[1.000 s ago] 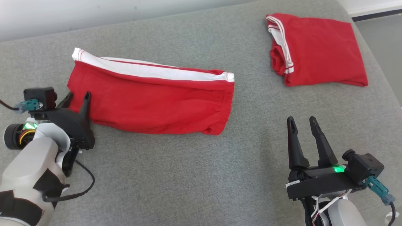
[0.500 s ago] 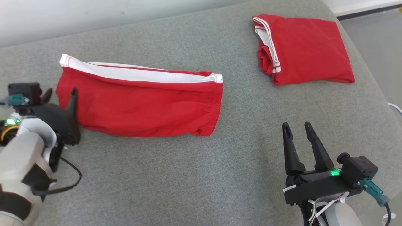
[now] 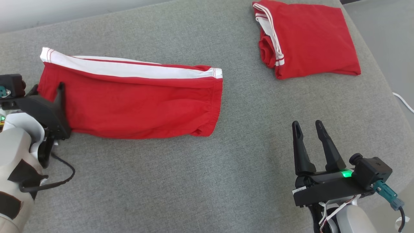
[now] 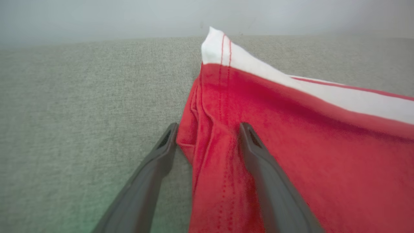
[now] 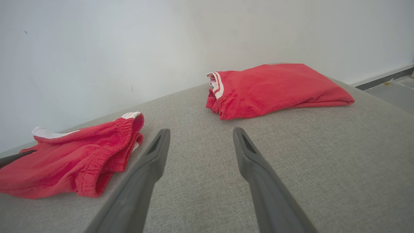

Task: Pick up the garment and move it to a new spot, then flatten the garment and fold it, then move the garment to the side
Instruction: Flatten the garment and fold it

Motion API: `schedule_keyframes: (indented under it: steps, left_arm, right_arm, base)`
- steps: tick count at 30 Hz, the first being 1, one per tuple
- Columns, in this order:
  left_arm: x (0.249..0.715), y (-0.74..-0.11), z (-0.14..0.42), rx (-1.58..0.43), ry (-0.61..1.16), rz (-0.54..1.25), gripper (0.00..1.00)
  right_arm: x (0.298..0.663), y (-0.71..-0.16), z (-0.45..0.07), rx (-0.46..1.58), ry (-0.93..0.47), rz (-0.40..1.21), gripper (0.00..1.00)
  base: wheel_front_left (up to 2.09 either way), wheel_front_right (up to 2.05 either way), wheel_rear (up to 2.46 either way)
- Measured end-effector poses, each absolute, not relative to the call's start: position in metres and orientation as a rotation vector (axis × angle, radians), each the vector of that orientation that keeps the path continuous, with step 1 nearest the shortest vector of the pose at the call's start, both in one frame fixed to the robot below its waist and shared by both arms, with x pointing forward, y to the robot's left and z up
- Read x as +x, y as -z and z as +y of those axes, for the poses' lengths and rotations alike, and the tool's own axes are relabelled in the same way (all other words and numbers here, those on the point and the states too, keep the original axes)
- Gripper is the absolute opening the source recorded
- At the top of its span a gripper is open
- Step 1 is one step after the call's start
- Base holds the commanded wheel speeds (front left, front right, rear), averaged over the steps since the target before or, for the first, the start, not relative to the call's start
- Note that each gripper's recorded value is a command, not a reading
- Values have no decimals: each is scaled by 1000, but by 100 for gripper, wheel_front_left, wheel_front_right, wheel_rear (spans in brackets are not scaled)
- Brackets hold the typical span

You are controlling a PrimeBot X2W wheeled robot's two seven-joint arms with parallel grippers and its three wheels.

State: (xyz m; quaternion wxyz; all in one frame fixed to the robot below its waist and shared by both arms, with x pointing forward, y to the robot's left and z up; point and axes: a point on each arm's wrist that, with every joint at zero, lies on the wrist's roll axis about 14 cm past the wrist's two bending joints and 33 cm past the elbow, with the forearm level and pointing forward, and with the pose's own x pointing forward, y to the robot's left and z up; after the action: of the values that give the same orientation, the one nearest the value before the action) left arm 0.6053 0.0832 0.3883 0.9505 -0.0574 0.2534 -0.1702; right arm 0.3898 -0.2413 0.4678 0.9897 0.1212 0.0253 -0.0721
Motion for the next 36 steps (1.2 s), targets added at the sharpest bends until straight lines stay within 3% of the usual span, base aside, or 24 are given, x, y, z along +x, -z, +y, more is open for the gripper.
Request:
schedule_keyframes:
  steps: [2,3,36]
  left_arm:
    - [606,-390,83,-128,346,512,9]
    - [605,-391,83,-128,347,510,0]
    - [498,-417,129,-213,256,422,0]
  right_arm:
    - [391,-468,-241,243,143,49,100]
    - [392,-469,-240,244,141,44,100]
    - [370,-485,-203,321,39,22,100]
  base:
    - [0,0,0]
    - [0,0,0]
    - [0,0,0]
